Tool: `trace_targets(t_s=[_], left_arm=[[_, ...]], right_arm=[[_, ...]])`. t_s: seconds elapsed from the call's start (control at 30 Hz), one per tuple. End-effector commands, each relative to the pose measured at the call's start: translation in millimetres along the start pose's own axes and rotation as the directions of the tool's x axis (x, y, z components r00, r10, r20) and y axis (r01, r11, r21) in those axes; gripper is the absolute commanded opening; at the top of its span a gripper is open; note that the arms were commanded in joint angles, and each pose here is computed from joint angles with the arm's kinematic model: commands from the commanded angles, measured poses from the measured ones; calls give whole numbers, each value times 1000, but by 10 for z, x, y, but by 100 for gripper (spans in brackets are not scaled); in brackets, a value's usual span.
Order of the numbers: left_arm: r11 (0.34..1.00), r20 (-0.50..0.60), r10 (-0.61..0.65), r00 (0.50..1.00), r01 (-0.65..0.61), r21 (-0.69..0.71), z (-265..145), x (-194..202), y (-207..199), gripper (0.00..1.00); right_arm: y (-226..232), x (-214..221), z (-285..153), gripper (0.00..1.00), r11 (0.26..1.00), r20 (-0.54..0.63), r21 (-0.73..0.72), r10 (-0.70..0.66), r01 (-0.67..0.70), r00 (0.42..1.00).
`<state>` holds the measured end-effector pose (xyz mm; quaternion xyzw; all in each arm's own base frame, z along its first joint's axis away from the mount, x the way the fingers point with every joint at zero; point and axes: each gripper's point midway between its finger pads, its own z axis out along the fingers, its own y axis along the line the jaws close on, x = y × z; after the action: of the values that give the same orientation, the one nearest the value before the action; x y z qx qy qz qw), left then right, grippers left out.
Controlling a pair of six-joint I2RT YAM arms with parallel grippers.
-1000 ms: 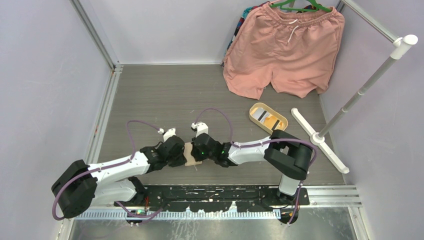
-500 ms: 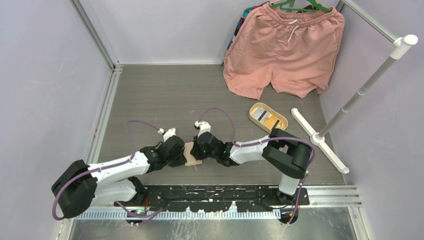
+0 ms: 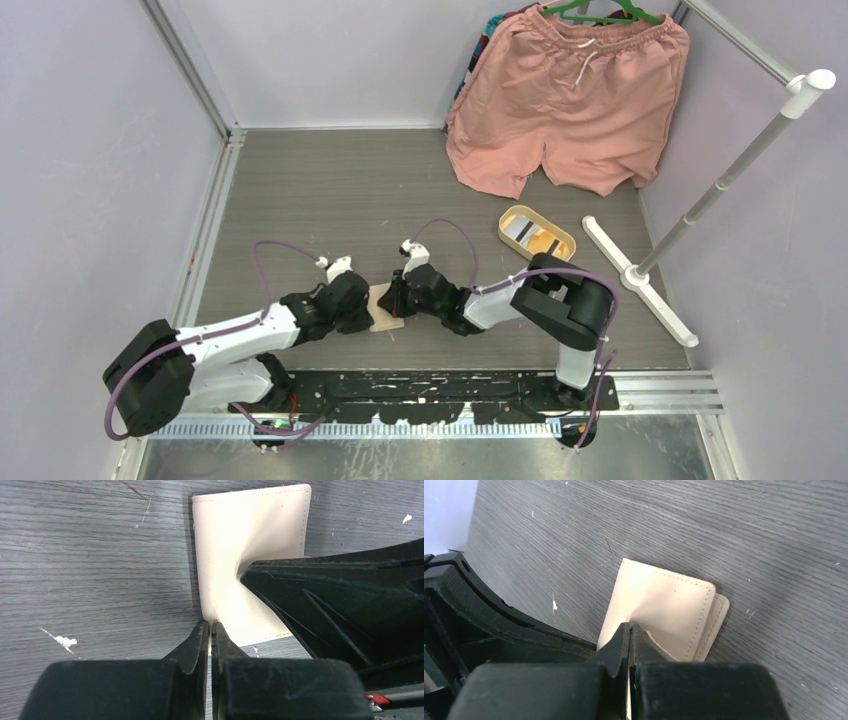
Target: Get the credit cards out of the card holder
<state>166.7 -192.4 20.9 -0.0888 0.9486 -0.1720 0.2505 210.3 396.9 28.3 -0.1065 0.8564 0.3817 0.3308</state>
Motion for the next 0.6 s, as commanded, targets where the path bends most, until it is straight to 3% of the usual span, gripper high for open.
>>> trace_targets(t_s=[0.0,0.27,0.57], left_arm=[[999,-17,18,1000,-18,-36,24,53,103,0],[999,-19,22,1000,-23,-43,21,49,108,0],[999,-20,24,1000,-25,-47,16,49,120,0]], right_arm=[[-536,289,25,1,992,-49,122,45,-38,998],[-791,466,13,1,981,-69,181,83,-69,994],[-1208,599,-96,1,922,-82,383,104,-65,991]])
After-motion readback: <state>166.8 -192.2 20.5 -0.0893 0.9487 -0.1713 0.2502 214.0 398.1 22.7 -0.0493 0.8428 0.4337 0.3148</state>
